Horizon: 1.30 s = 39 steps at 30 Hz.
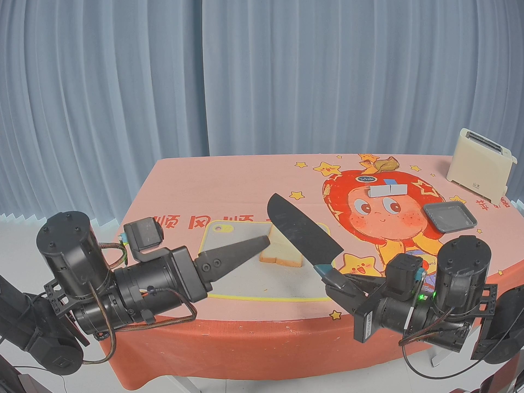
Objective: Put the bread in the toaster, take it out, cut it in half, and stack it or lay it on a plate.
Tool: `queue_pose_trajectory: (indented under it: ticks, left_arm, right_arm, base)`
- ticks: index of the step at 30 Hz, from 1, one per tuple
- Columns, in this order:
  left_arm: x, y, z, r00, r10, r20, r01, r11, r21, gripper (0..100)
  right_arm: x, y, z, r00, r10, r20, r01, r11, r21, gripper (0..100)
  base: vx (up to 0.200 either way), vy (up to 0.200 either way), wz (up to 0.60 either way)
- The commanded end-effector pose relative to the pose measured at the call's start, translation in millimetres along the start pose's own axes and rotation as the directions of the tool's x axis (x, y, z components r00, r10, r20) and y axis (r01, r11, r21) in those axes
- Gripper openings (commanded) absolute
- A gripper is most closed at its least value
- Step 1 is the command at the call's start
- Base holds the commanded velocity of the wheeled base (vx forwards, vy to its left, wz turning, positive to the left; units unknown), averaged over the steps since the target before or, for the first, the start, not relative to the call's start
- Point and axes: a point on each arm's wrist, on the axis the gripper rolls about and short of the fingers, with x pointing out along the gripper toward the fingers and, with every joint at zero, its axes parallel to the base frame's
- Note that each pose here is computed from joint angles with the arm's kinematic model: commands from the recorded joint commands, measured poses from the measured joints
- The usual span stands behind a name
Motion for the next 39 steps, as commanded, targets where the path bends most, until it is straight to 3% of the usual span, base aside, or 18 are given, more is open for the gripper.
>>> queue_pose_trajectory:
  ticks: [1,4,10,12,14,17,23,39]
  left_arm:
    - [1,-2.6,-9.7,0.999,-0.009,-0.041,0.009,1.000,-0.008,100]
    - [1,-1.8,-11.5,0.999,-0.005,-0.047,0.004,1.000,-0.010,100]
    - [15,15.0,-19.0,0.996,0.055,-0.075,-0.057,0.998,-0.030,100]
    - [20,17.3,-18.4,0.996,0.071,-0.061,-0.074,0.996,-0.056,100]
    - [26,19.5,-16.5,0.995,0.086,-0.041,-0.090,0.988,-0.122,100]
    - [32,22.9,-14.7,0.995,0.094,-0.032,-0.099,0.980,-0.173,100]
    - [38,31.4,-3.7,0.994,0.111,0.005,-0.108,0.977,-0.185,100]
    - [43,41.5,-6.6,0.990,0.138,-0.009,-0.137,0.971,-0.195,100]
  right_arm:
    - [-1,3.3,-4,1.000,0.014,-0.014,-0.014,1.000,-0.009,0]
    - [-1,4.7,-5,1.000,0.019,-0.016,-0.020,1.000,-0.012,0]
    - [-2,12.9,-8,0.998,0.052,-0.025,-0.053,0.998,-0.028,0]
    - [-1,13.5,-8,0.998,0.055,-0.018,-0.055,0.998,-0.029,0]
    - [-2,16.9,-11,0.997,0.079,-0.001,-0.079,0.996,-0.032,0]
    - [-3,21.6,-15,0.994,0.105,0.016,-0.105,0.994,-0.038,0]
    - [-3,25.7,-22,0.992,0.126,0.031,-0.125,0.991,-0.045,0]
    - [-5,32.8,-27,0.987,0.159,0.028,-0.157,0.986,-0.061,0]
  base:
    - [0.000,0.000,0.00]
    - [0.000,0.000,0.00]
    - [0.000,0.000,0.00]
    - [0.000,0.000,0.00]
    - [0.000,0.000,0.00]
    - [0.000,0.000,0.00]
    - [0.000,0.000,0.00]
    - [0.000,0.000,0.00]
